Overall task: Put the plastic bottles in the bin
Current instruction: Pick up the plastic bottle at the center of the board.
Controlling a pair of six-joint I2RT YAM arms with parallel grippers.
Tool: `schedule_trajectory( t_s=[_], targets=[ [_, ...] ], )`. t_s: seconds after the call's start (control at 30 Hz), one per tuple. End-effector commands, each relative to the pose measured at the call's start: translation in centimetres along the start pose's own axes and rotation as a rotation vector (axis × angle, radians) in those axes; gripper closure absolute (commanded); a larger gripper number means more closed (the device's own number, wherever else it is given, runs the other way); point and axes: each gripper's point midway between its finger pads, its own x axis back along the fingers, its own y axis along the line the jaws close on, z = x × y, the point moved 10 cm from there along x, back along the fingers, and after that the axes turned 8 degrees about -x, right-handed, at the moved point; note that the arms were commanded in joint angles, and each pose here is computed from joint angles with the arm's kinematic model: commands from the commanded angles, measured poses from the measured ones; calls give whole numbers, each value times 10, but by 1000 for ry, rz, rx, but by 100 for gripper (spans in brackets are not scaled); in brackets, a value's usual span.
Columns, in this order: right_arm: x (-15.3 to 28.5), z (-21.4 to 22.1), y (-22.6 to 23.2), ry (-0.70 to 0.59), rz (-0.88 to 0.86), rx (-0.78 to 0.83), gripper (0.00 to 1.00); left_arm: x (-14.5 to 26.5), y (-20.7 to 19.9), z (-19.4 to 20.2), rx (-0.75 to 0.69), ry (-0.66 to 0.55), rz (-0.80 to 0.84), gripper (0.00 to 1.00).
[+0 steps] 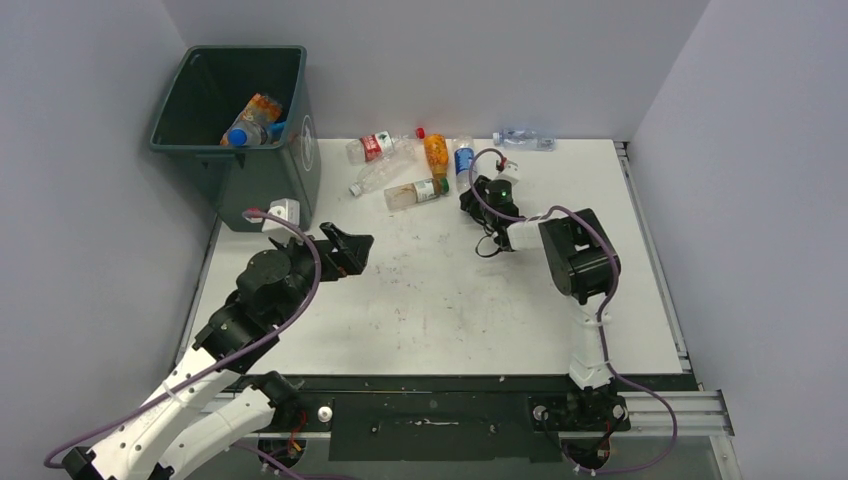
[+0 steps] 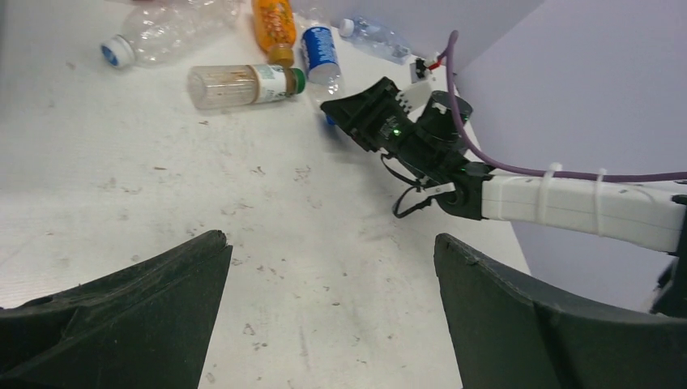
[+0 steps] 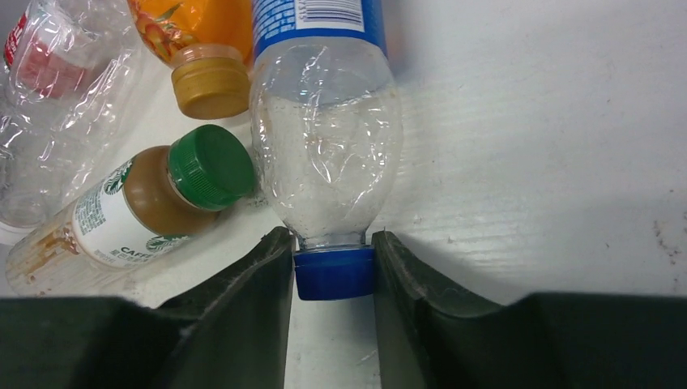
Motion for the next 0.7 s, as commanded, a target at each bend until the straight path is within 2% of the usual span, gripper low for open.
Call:
schedule_trajectory(
  t_s=[0.0,0.07,0.13,0.27,0.4,0.67],
  targets=[
    [22,-14,6,19,-16,4,82,6,16,-6,-103,-52,-114,4],
    [36,-21,11,2,-36,-7,90,7,18,-9,-118,-61,-143,4],
    [56,-29,18,-23,-59,-33,94,7,15,-16,-133,-69,-143,4],
    [109,-36,30,-42,-107,-80,95,2,10,-25,-189,-97,-127,4],
    [172,-29,41,6,-176,-54,95,-8,0,-35,-374,-135,-8,4],
    [284,-26,68,253,-333,181,95,-35,-32,-48,-815,-123,328,4]
  ],
)
